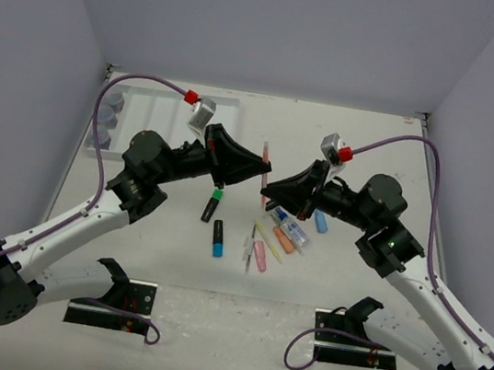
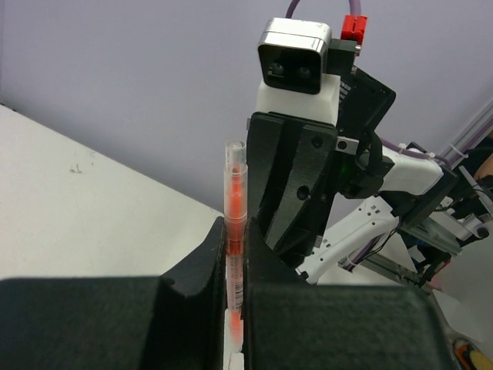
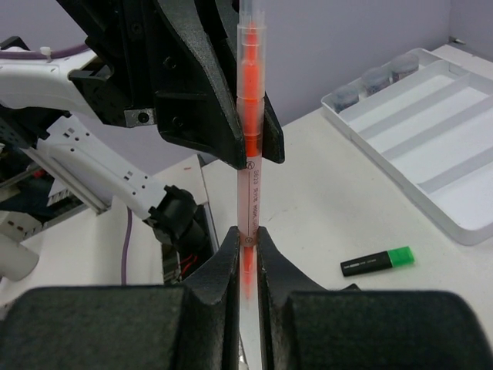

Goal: Sort the stationery into containers
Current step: Close the pen cap on the pen.

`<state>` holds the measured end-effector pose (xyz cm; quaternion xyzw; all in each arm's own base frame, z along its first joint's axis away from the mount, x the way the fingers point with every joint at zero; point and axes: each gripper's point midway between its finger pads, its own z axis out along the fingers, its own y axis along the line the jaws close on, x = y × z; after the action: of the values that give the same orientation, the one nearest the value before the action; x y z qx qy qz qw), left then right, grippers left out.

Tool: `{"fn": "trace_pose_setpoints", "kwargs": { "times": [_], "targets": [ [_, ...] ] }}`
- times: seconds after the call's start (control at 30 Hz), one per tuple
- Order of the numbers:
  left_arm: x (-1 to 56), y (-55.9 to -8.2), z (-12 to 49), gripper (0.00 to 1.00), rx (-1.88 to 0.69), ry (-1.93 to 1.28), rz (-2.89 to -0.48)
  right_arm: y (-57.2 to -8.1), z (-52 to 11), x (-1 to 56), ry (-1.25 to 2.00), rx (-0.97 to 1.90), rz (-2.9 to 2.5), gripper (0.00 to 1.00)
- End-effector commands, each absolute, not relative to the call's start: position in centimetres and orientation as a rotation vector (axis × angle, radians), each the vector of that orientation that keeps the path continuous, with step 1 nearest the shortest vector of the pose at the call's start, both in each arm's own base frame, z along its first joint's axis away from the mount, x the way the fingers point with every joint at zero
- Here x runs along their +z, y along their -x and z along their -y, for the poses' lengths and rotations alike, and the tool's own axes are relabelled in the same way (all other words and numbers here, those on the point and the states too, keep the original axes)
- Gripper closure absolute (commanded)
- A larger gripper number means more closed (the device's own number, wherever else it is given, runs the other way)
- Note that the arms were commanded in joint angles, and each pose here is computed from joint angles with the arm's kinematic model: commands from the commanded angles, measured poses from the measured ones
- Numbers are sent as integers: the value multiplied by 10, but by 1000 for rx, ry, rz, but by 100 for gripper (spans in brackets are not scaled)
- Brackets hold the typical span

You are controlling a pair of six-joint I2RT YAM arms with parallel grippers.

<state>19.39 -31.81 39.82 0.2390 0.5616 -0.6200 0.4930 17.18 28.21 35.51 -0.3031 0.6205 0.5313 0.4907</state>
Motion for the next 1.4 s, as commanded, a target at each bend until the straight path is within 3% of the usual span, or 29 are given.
{"fn": "trace_pose_setpoints", "kwargs": {
  "times": [0.0, 0.17, 0.23, 0.27, 0.3, 0.33, 0.4, 0.47, 0.57, 0.67, 0.7, 0.97, 1.1, 1.17, 1.37],
  "targets": [
    [400, -179, 318, 100, -1552, -647, -1313, -164, -294, 386, 801, 1373, -1381, 75],
    [413, -173, 313, 100, -1526, -680, -1261, -171, -305, 382, 804, 1408, -1403, 70],
    [415, -172, 312, 100, -1516, -690, -1256, -171, -306, 384, 810, 1418, -1396, 86],
    [415, -173, 312, 100, -1513, -690, -1256, -171, -306, 385, 811, 1417, -1392, 87],
    [415, -172, 311, 100, -1508, -693, -1252, -171, -306, 385, 812, 1418, -1397, 100],
    [417, -173, 311, 99, -1503, -693, -1247, -171, -307, 385, 814, 1416, -1398, 100],
    [416, -176, 310, 68, -1476, -685, -1254, -169, -306, 384, 824, 1414, -1392, 100],
    [415, -184, 308, 54, -1432, -654, -1272, -168, -304, 384, 825, 1406, -1391, 100],
    [409, -197, 304, 22, -1328, -637, -1327, -168, -302, 381, 829, 1389, -1402, 100],
    [418, -200, 298, 1, -1273, -624, -1305, -163, -302, 377, 856, 1400, -1405, 100],
    [420, -202, 296, 0, -1260, -615, -1303, -161, -302, 376, 863, 1405, -1404, 100],
    [444, -204, 293, 1, -1242, -594, -1224, -152, -306, 370, 935, 1409, -1401, 100],
    [457, -195, 300, 24, -1304, -638, -1171, -147, -306, 369, 964, 1411, -1387, 100],
    [456, -192, 303, 42, -1340, -654, -1169, -146, -304, 372, 961, 1405, -1381, 100],
    [450, -183, 309, 62, -1403, -696, -1172, -149, -304, 374, 942, 1382, -1391, 100]
  ]
}}
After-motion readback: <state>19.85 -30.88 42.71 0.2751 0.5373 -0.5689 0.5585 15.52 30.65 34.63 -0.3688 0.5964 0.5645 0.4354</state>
